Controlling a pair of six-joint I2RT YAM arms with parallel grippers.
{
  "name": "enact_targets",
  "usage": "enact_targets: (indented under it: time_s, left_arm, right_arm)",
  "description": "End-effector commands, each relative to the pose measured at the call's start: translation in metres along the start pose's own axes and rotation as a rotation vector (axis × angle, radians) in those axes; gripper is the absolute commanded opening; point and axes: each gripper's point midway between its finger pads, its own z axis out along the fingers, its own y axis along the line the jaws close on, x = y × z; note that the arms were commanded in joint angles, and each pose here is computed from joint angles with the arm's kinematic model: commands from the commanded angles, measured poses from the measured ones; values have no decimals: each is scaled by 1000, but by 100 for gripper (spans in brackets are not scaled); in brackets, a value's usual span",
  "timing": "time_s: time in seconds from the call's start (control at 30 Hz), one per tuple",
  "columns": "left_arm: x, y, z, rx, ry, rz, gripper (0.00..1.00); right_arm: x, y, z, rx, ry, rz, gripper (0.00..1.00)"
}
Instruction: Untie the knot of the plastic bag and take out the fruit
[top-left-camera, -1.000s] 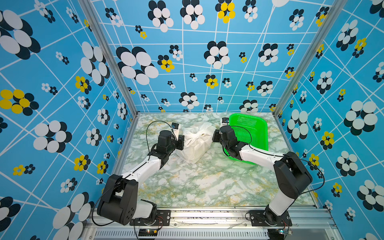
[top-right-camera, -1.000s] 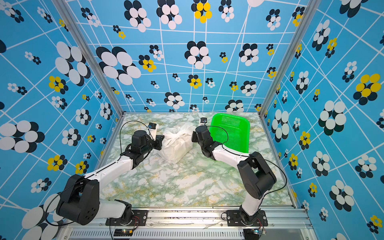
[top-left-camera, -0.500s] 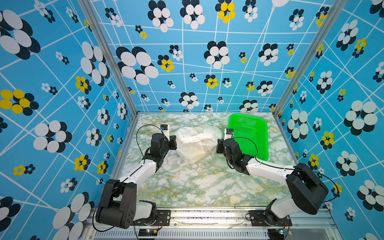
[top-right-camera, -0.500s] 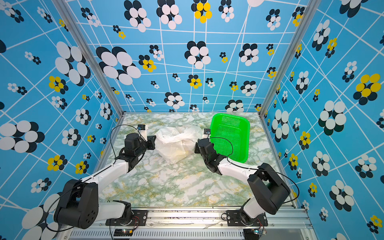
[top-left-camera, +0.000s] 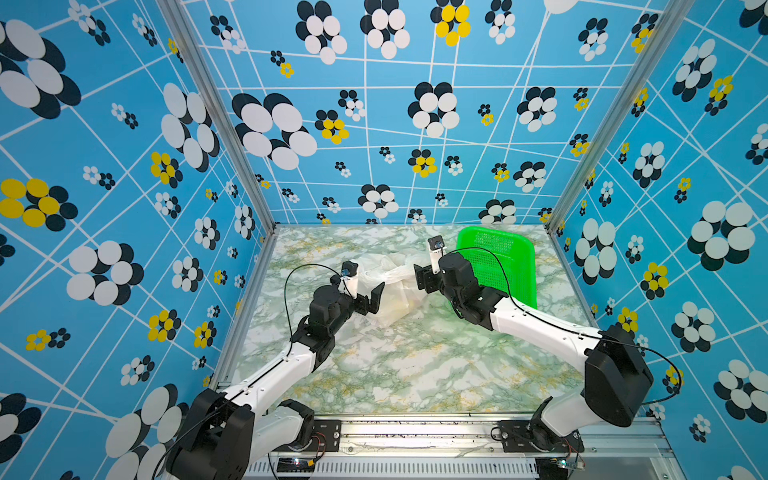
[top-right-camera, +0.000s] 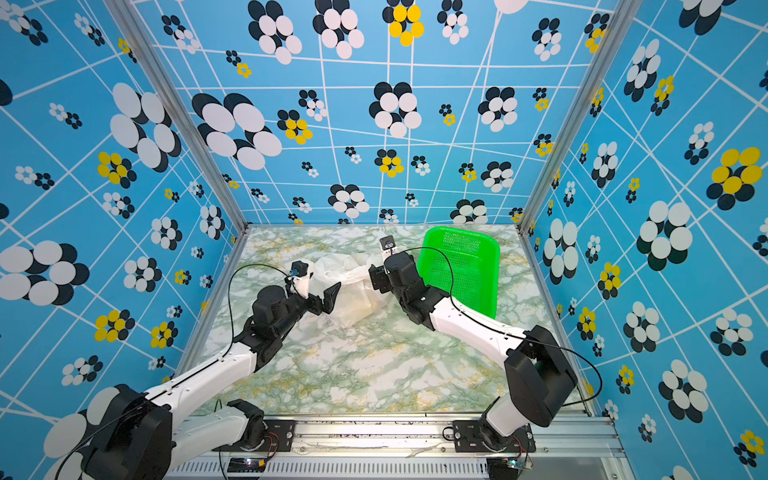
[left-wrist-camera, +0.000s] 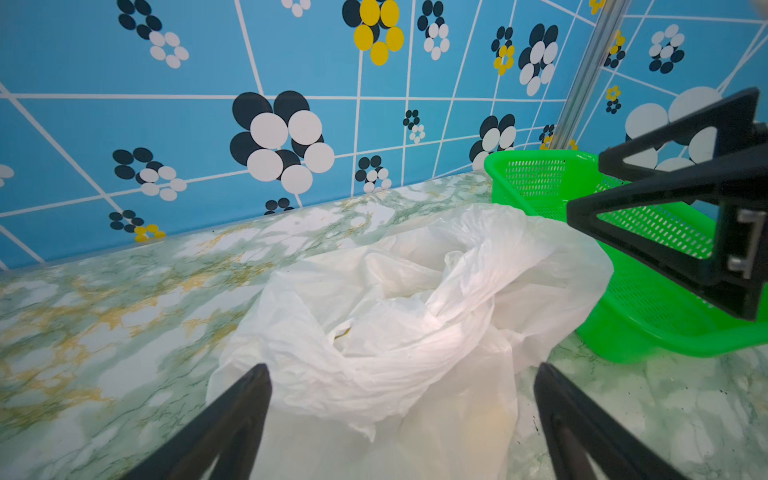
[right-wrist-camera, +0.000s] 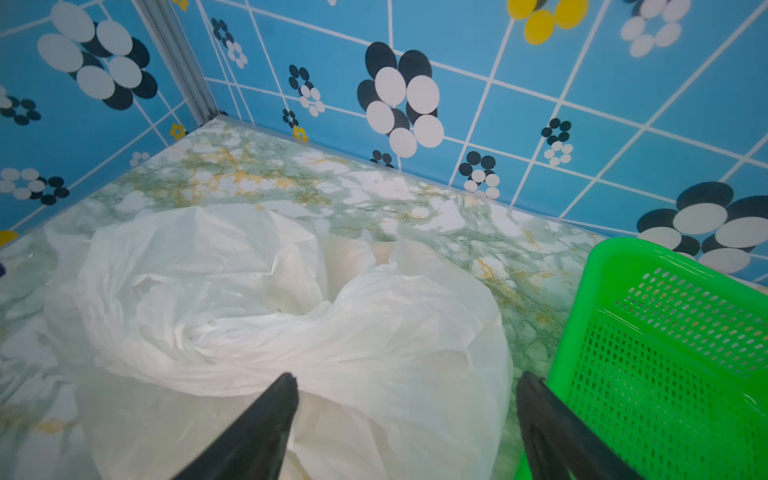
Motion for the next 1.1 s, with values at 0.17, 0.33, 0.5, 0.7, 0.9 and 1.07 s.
enact_targets:
  time_s: [0.17, 0.33, 0.5, 0.7, 0.9, 1.07]
  left_arm:
    - [-5, 16, 2, -106, -5, 47, 100]
    - [-5, 18, 2, -116, 1, 48, 99]
    - [0, 17, 7, -110, 26, 57, 99]
    - [8, 24, 21, -139, 106, 37, 99]
    - [28, 30, 40, -144, 193, 20, 99]
    - [35, 42, 51, -192, 246, -7, 99]
  right_arm:
    - [31, 6, 43, 48, 185, -238, 85]
    - [30, 13, 69, 61, 212, -300, 81]
    - [17, 21, 65, 11, 188, -297, 78]
    - [14, 36, 34, -137, 98, -253, 92]
    - [33, 29, 58, -65, 171, -311, 91]
    - [41, 27, 81, -30, 215, -339, 91]
